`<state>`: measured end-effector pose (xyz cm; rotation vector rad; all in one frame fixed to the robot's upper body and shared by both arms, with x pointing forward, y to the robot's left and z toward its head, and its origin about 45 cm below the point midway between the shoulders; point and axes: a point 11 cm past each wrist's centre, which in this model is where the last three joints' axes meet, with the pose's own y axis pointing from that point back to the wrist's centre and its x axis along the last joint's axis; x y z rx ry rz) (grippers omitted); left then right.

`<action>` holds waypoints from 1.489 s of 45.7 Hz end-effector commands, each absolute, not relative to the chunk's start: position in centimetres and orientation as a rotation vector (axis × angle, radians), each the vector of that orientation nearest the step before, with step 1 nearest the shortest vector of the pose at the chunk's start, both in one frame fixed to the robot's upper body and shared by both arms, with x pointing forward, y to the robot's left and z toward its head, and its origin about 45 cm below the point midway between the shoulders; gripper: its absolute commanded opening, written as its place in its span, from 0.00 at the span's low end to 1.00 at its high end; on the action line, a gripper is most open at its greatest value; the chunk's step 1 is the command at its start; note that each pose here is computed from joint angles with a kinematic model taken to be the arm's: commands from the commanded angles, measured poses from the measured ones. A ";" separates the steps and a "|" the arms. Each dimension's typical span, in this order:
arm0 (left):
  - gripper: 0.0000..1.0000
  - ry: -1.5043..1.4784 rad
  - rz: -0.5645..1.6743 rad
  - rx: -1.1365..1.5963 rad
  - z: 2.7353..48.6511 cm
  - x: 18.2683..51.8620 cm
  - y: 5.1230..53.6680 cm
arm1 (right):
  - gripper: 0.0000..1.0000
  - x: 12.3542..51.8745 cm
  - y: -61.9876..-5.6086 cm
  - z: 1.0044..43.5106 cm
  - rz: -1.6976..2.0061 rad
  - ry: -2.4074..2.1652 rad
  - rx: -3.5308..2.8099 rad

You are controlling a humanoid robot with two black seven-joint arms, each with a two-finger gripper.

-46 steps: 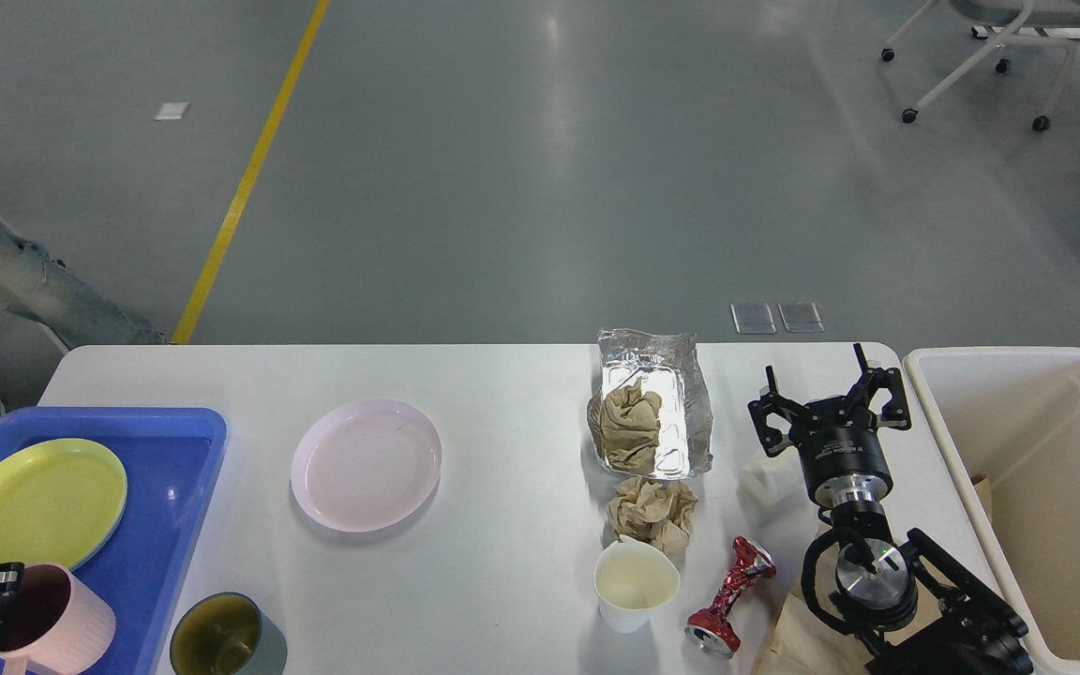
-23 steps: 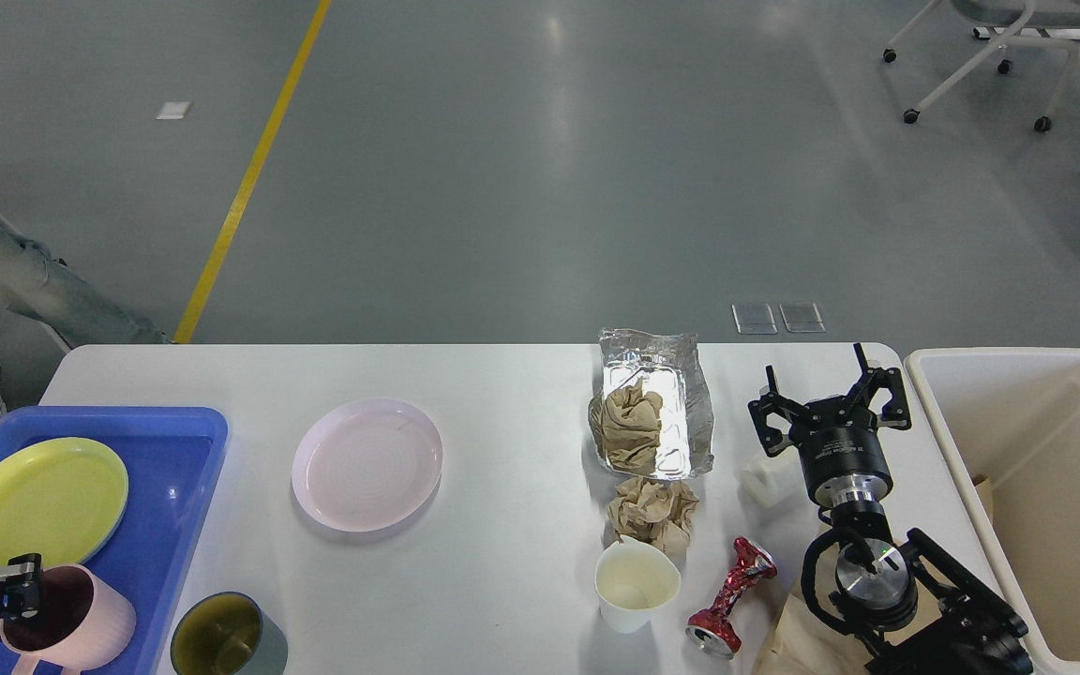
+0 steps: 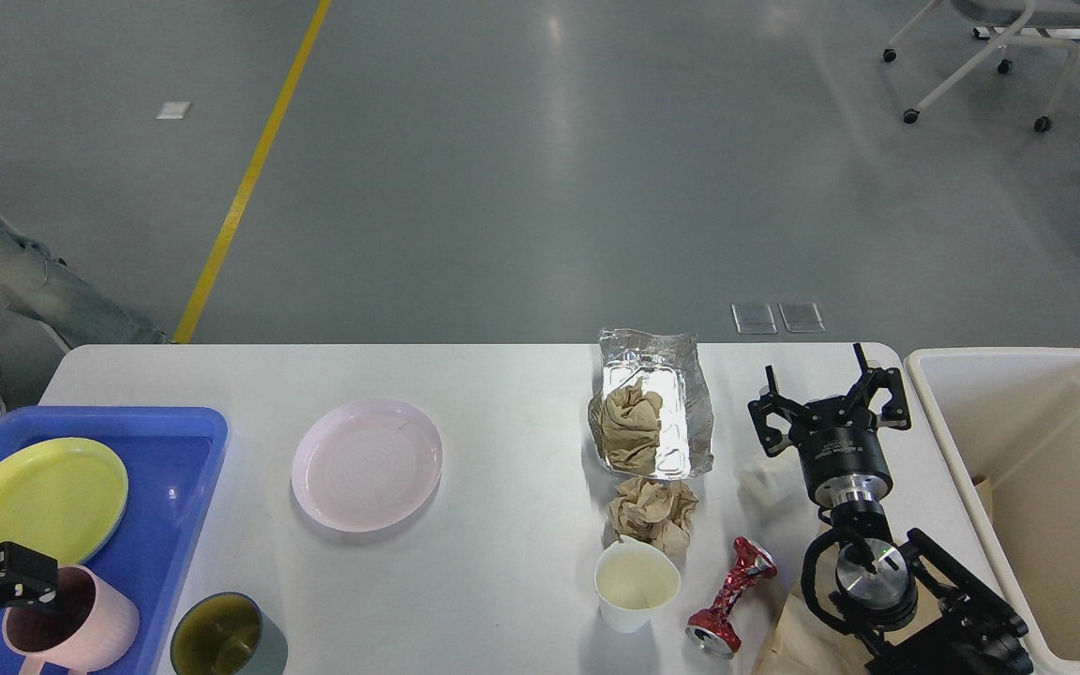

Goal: Tidy desktop
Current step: 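Release the mug on the tray and raise the left gripper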

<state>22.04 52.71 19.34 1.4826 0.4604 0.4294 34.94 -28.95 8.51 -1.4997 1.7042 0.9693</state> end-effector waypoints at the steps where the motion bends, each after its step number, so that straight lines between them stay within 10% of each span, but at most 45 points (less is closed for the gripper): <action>1: 0.96 0.463 0.390 1.520 23.7 23.2 52.9 | 1.00 34.9 -29.0 8.5 0.969 1.704 -1.500; 24: 0.96 0.136 0.295 1.476 42.1 32.5 35.9 | 1.00 34.9 -29.0 8.5 0.970 1.704 -1.498; 68: 0.96 -0.022 0.323 1.420 50.2 27.2 23.9 | 1.00 34.9 -29.0 8.5 0.970 1.704 -1.498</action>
